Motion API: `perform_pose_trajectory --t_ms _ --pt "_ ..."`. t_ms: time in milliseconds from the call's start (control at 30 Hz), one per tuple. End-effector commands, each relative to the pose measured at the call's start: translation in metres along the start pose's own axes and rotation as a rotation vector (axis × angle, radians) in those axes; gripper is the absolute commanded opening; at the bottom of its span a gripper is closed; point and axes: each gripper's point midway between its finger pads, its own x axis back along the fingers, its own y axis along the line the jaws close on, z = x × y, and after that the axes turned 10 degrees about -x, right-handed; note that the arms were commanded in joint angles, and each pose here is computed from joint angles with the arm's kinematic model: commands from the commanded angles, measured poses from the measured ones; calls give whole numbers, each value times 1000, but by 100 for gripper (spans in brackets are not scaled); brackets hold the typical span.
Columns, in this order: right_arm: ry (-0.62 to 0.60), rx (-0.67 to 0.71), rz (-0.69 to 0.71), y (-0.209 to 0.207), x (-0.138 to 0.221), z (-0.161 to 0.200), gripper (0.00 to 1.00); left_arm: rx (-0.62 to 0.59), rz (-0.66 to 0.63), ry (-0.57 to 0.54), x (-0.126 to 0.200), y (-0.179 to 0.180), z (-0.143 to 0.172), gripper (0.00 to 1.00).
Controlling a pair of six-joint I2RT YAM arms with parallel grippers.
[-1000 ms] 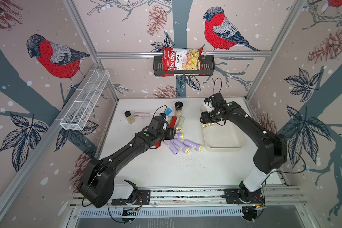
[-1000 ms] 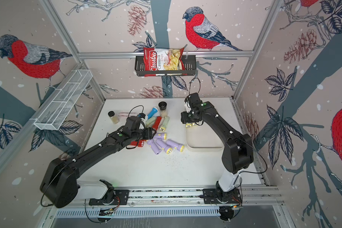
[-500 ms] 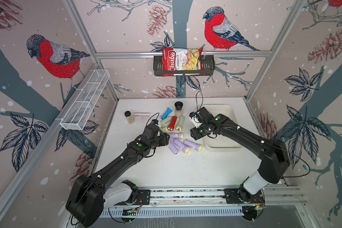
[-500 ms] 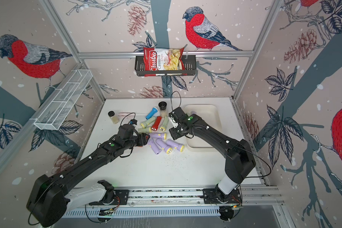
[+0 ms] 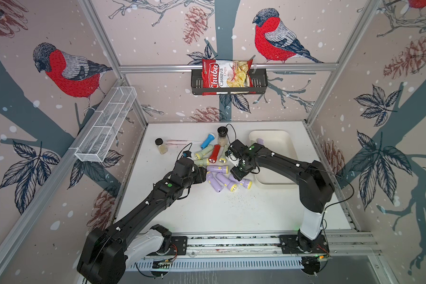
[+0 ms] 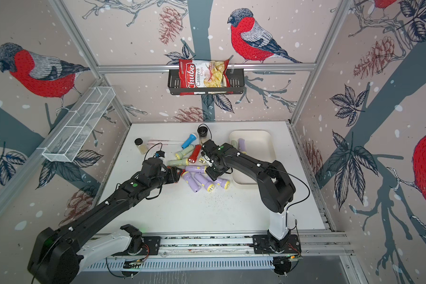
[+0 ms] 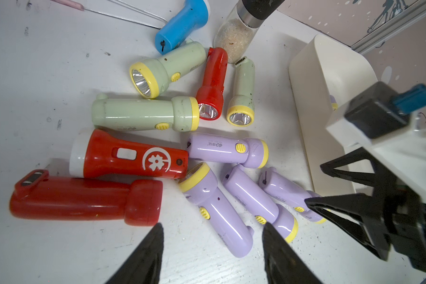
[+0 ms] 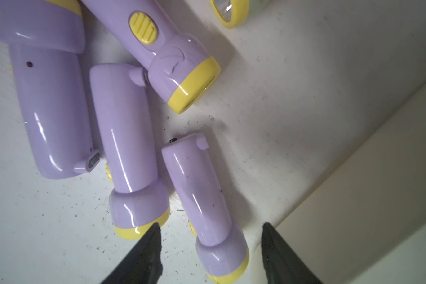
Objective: Put the flashlights into the storage boxes
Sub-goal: Pick up the flashlight from the center of the board.
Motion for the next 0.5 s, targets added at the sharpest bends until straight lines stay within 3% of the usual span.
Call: perform_pose_trajectory --t_ms 0,467 --pt "49 35 12 -1 -8 6 64 8 -9 -9 2 2 -1 64" --pt "127 38 -29 5 -45 15 62 12 -15 -19 3 3 -2 64"
